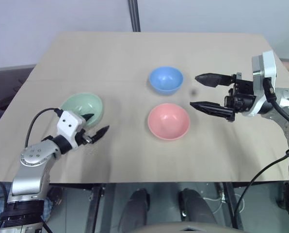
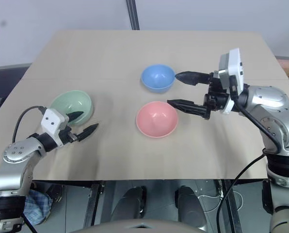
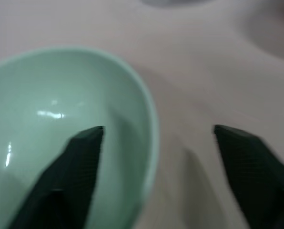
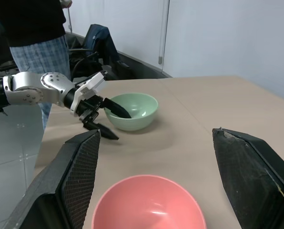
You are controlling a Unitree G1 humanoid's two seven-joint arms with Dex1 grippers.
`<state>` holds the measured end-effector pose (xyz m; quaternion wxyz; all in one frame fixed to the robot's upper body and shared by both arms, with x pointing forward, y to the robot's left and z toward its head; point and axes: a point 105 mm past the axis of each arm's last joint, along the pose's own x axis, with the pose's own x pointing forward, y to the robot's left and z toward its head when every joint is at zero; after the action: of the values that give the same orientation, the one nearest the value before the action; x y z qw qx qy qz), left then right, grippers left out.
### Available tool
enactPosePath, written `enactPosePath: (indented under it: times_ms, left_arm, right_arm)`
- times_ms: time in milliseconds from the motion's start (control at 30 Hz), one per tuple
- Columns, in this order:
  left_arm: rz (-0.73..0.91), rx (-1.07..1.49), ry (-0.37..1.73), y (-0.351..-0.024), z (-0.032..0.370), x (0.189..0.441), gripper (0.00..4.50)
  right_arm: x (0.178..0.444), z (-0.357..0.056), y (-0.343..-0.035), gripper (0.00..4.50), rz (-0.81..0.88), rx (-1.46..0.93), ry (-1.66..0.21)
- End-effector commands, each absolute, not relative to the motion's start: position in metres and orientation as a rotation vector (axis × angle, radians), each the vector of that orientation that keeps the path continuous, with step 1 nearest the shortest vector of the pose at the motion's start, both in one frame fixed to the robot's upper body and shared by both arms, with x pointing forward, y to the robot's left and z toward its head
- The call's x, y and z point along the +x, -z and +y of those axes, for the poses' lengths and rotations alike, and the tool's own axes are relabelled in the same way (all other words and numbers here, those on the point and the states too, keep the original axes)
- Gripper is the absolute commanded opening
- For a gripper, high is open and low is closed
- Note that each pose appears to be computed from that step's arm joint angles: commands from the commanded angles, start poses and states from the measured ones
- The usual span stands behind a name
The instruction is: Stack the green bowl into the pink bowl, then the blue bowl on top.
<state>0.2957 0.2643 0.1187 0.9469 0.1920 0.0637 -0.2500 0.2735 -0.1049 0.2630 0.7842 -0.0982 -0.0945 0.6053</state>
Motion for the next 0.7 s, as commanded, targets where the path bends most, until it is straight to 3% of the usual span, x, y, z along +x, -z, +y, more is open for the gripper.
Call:
enactPosePath:
  times_ms: [33,167,400,567,700]
  left_arm:
    - [0.131,0.436,0.491,-0.124,0.271,0.298,2.05]
    - [0.126,0.441,0.494,-0.124,0.271,0.298,0.04]
    - [0.006,0.446,0.532,-0.146,0.253,0.308,0.04]
    - [-0.206,0.358,0.689,-0.189,0.202,0.307,0.04]
    - [-0.257,0.322,0.854,-0.204,0.162,0.298,0.04]
  right_arm:
    - [0.271,-0.106,-0.268,3.96,-0.234,-0.253,-1.295]
    - [0.271,-0.106,-0.266,3.96,-0.228,-0.266,-1.296]
    - [0.270,-0.106,-0.266,3.96,-0.226,-0.269,-1.300]
    - [0.272,-0.107,-0.265,3.96,-0.222,-0.276,-1.293]
    - [0.272,-0.107,-0.264,3.96,-0.219,-0.282,-1.296]
